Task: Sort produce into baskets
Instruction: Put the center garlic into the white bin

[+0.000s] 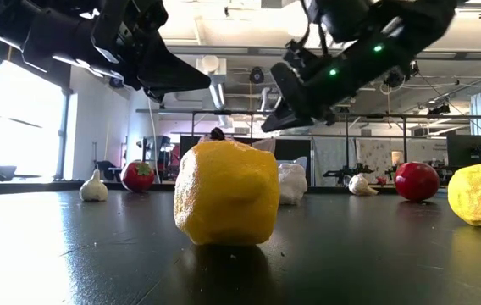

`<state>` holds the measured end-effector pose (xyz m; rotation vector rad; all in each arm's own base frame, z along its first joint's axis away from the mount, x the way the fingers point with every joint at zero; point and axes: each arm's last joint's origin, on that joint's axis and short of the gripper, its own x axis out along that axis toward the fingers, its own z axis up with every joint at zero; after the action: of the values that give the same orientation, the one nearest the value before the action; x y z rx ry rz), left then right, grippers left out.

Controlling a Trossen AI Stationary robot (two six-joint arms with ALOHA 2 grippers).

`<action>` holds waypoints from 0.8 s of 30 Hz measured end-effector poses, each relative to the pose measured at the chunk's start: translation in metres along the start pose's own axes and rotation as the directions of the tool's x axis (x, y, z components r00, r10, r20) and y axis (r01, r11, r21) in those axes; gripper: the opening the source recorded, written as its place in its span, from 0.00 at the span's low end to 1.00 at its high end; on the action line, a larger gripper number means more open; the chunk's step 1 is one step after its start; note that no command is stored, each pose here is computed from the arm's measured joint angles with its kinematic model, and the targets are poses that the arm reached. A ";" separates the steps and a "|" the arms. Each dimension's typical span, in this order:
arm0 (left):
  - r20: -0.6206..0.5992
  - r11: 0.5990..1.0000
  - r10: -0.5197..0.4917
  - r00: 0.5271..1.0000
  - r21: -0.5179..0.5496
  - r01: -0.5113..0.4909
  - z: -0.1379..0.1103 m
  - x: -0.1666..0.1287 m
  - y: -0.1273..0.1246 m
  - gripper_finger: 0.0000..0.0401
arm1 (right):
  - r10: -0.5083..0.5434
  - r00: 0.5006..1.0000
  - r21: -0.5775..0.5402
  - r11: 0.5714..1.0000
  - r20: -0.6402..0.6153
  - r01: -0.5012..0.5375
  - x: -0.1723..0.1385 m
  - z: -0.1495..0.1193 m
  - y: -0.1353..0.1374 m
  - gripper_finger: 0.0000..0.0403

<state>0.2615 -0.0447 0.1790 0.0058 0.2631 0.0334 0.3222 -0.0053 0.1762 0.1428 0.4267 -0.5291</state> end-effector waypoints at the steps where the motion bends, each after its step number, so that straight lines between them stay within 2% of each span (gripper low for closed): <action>1: 0.000 1.000 0.000 1.000 0.000 0.000 0.000 0.000 0.000 0.00 | -0.015 1.000 -0.004 1.000 0.004 0.015 -0.004 -0.004 0.006 0.00; 6: 0.001 1.000 0.000 1.000 0.006 0.000 0.000 0.000 0.000 0.00 | -0.056 0.998 0.006 0.998 0.028 0.056 -0.022 -0.013 0.030 0.02; 10: 0.010 0.999 -0.001 1.000 0.035 0.001 0.001 0.000 0.000 0.00 | -0.045 0.999 -0.026 0.999 0.026 0.045 -0.029 -0.013 0.042 0.11; 14: 0.032 0.999 0.001 0.999 0.039 -0.002 0.003 0.000 0.001 0.00 | -0.024 1.000 -0.057 0.998 0.008 0.025 -0.034 -0.017 0.048 0.27; 21: 0.032 0.999 0.001 0.999 0.039 -0.002 0.003 0.000 0.001 0.00 | 0.015 0.997 -0.079 0.997 -0.081 -0.021 -0.031 -0.030 0.050 0.63; 24: 0.031 0.999 0.001 1.000 0.038 -0.003 0.003 0.000 0.001 0.00 | 0.010 0.994 -0.092 0.996 -0.107 -0.019 -0.026 -0.037 0.050 0.72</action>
<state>0.2624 -0.0441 0.1820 0.0448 0.2324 0.0303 0.3149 0.0583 0.1553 0.0851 0.5526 -0.4878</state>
